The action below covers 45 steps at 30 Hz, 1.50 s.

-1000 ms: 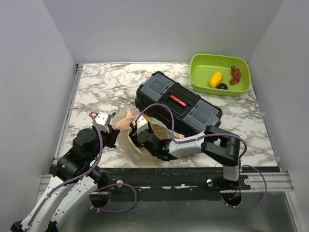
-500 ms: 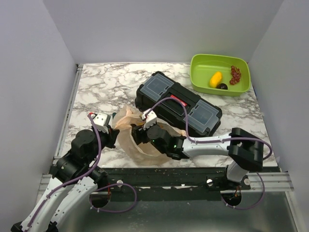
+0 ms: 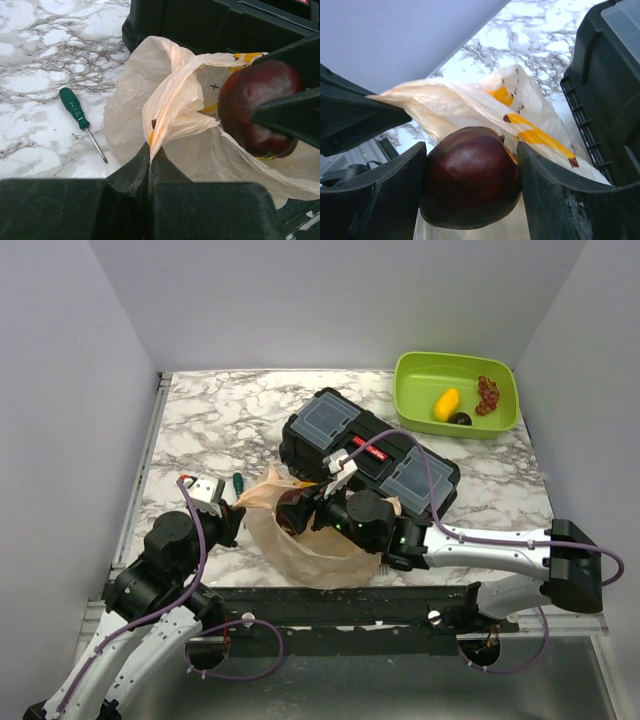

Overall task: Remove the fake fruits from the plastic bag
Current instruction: Take out the fake fruit from the plastic bag, then place the fake fruit in the bin.

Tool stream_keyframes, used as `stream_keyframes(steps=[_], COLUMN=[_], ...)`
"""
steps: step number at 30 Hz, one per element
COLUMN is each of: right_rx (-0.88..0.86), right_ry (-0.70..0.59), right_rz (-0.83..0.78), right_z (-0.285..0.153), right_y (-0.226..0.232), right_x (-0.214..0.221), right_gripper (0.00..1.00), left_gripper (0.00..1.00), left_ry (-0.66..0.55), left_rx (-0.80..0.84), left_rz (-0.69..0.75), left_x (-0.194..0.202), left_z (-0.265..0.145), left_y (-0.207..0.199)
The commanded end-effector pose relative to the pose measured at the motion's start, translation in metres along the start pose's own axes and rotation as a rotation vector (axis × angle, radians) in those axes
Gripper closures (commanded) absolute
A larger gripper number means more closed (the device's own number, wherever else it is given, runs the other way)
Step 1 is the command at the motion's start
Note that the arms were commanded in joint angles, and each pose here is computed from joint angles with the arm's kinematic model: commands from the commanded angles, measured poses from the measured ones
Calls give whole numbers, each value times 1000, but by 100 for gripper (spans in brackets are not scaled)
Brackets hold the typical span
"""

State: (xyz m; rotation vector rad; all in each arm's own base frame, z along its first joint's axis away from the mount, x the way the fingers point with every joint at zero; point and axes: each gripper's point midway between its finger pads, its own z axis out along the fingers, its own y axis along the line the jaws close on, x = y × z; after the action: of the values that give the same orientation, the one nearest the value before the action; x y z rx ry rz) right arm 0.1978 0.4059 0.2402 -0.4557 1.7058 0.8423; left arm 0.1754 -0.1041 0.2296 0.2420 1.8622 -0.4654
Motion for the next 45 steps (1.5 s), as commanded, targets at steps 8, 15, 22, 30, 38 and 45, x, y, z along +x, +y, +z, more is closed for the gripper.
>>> stream_keyframes(steps=[8,15,22,30,38,45], right_rx=[-96,-151,-145,48,326,579], right_ry=[-103,-303,-334,-399,-449,-448], right_rz=[91,166,133,84,-2,-25], right_z=[8,16,36,-1,-42,-66], right_y=[20,30,37,-9,-83,-163], right_x=[-33,-84,-111,-133,-155,-169], right_gripper=[99,99,99,99,99,99], left_gripper=[100,100,100,100,100,100], left_ry=[12,15,4,-24,-14,-1], left_rx=[36,36,15,-31,-38,-36], left_rz=[3,5,1,-17,-18,-16], left_x=[2,2,0,-3,-2,0], left_z=[5,6,4,1,2,4], left_y=[-7,-7,-3,5,6,5])
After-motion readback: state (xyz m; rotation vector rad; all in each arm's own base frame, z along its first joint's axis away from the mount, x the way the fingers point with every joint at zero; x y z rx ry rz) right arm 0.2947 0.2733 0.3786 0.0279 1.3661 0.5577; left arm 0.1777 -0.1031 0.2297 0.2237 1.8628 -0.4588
